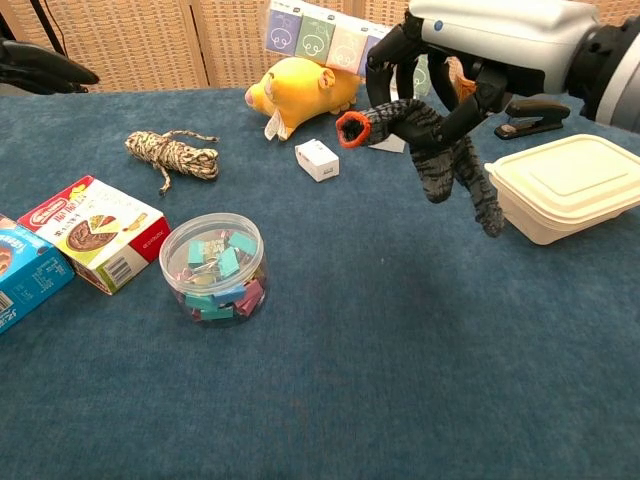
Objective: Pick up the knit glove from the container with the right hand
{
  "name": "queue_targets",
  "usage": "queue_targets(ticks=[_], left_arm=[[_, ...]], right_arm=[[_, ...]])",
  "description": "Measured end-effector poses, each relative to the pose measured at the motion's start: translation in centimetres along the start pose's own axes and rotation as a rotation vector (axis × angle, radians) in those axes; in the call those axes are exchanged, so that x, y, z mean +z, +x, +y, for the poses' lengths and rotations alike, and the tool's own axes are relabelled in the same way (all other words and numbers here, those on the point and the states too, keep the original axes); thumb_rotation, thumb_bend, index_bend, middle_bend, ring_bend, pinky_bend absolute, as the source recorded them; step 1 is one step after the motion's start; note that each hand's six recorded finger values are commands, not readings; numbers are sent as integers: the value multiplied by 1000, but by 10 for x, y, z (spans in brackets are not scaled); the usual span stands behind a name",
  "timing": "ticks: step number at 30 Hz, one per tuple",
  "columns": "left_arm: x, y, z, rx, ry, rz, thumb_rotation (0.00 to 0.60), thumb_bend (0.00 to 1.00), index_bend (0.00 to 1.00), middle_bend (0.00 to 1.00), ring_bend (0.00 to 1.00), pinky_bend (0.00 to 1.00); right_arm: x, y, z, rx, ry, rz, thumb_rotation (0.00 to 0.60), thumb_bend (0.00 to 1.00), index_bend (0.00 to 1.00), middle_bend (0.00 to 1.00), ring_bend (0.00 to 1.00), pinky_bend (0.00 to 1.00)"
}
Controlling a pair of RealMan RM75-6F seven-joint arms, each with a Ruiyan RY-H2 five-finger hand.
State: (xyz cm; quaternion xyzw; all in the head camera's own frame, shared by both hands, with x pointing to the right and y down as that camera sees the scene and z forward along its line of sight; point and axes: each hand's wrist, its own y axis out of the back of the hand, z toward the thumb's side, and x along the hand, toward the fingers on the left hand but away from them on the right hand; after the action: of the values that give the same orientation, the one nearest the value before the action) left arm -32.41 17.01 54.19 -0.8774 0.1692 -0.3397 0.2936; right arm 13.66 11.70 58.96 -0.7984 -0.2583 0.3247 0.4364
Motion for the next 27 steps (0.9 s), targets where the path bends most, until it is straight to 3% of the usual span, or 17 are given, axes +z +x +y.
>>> queue_targets(ticks=[5, 11, 18, 27], left_arm=[[22, 20, -1, -71, -14, -31, 600, 0, 45, 0, 0, 0], [37, 39, -1, -106, -10, -43, 600, 0, 76, 0, 0, 0], [42, 54, -1, -106, -25, -51, 600, 0, 111, 0, 0, 0], [49, 74, -7, -101, -77, -91, 600, 0, 141, 0, 0, 0]], right_arm=[[6, -4, -1, -13, -28, -30, 600, 557, 563, 469, 458, 618], [15, -8, -2, -31, -40, -78, 600, 568, 559, 466, 458, 619], [28, -8, -1, -36, -128, -121, 600, 569, 559, 465, 458, 619], [42, -6, -3, -37, -197, -112, 600, 569, 561, 465, 458, 619]])
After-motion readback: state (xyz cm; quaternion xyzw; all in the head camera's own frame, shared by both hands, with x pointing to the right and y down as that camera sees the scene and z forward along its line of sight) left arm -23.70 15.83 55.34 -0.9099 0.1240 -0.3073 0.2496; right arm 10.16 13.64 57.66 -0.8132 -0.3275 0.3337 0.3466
